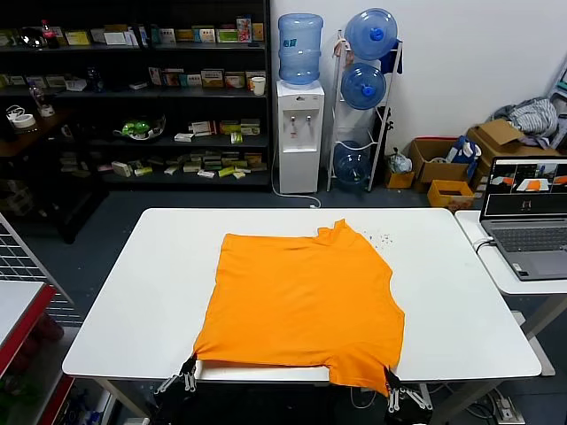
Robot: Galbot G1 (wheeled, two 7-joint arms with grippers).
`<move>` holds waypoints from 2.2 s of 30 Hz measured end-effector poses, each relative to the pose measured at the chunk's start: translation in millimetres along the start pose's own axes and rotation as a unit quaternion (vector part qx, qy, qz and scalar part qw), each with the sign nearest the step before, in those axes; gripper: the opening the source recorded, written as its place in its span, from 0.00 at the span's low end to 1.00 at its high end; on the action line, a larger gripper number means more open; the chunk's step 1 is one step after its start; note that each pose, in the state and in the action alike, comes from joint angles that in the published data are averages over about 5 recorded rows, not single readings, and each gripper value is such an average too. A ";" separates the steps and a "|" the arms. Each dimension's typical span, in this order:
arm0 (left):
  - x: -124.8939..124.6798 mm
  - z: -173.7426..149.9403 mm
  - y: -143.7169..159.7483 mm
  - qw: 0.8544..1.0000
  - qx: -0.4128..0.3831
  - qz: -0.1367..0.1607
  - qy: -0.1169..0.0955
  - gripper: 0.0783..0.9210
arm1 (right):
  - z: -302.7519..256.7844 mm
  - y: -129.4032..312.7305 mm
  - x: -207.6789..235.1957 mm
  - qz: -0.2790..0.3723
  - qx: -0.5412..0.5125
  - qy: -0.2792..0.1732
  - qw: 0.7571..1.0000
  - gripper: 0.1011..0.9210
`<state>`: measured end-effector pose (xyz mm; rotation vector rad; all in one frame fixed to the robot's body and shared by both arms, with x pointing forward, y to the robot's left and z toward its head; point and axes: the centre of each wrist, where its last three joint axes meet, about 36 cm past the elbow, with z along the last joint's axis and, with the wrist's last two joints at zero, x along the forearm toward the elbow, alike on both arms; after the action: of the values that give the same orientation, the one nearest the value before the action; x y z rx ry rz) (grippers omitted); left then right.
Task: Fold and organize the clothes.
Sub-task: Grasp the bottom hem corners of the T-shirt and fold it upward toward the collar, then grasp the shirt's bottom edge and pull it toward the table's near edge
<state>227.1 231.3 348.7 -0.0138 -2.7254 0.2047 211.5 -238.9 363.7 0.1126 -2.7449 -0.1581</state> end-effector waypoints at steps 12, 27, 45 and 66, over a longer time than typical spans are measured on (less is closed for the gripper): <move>-31.9 -24.3 6.1 0.999 0.008 0.020 -0.033 0.01 | -40.7 -3.4 -79.5 0.012 -0.029 -0.046 0.998 0.03; -114.6 -49.6 2.9 0.998 0.005 0.033 -0.056 0.01 | -72.3 -0.8 -175.5 0.012 -0.044 -0.046 0.998 0.03; -143.4 -59.8 10.4 0.998 -0.029 0.010 -0.058 0.43 | -70.1 -20.1 -183.9 0.004 -0.006 -0.042 0.999 0.52; -99.8 -25.0 25.2 1.000 -0.003 0.010 0.022 0.88 | -36.4 -84.8 -151.4 0.009 -0.015 0.049 0.999 0.88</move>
<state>328.1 255.8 328.2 -0.0464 -2.6837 0.1999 369.9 -311.1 329.8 0.0855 -2.6440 -0.1828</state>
